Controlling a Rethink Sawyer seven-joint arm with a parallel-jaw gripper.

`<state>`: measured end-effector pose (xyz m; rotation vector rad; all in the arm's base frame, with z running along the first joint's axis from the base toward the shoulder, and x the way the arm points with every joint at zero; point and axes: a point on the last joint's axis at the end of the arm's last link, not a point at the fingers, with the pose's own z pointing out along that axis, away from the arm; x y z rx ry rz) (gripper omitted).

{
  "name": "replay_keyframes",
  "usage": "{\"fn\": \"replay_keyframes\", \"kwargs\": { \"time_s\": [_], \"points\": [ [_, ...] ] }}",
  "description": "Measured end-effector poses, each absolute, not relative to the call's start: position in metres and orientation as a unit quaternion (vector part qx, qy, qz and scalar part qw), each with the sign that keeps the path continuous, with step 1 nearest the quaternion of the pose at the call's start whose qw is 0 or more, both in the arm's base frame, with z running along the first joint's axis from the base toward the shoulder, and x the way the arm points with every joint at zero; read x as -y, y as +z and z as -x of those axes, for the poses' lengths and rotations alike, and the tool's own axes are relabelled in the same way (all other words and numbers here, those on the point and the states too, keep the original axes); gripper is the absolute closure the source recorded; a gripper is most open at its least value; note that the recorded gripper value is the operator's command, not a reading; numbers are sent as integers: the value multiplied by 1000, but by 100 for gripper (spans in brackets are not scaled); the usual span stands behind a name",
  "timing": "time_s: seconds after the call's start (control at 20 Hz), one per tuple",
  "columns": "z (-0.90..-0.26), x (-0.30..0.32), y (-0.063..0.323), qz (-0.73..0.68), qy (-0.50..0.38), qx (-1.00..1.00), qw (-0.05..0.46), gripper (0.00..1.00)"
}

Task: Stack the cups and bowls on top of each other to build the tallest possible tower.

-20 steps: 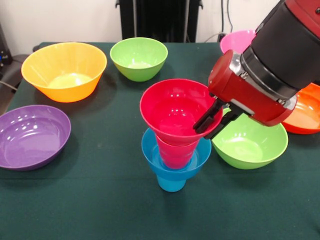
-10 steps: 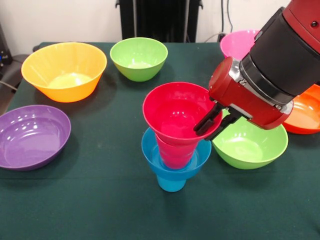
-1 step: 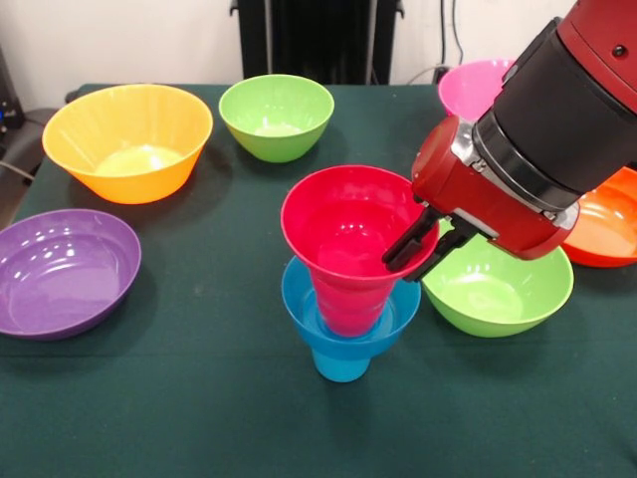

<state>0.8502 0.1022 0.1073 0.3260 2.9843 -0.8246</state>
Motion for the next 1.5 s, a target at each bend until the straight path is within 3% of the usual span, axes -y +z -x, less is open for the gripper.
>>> {"fn": "replay_keyframes", "kwargs": {
  "time_s": [1.5],
  "points": [
    [-847,-89,101,-114,-267,-957,15,100]
  ]
}}
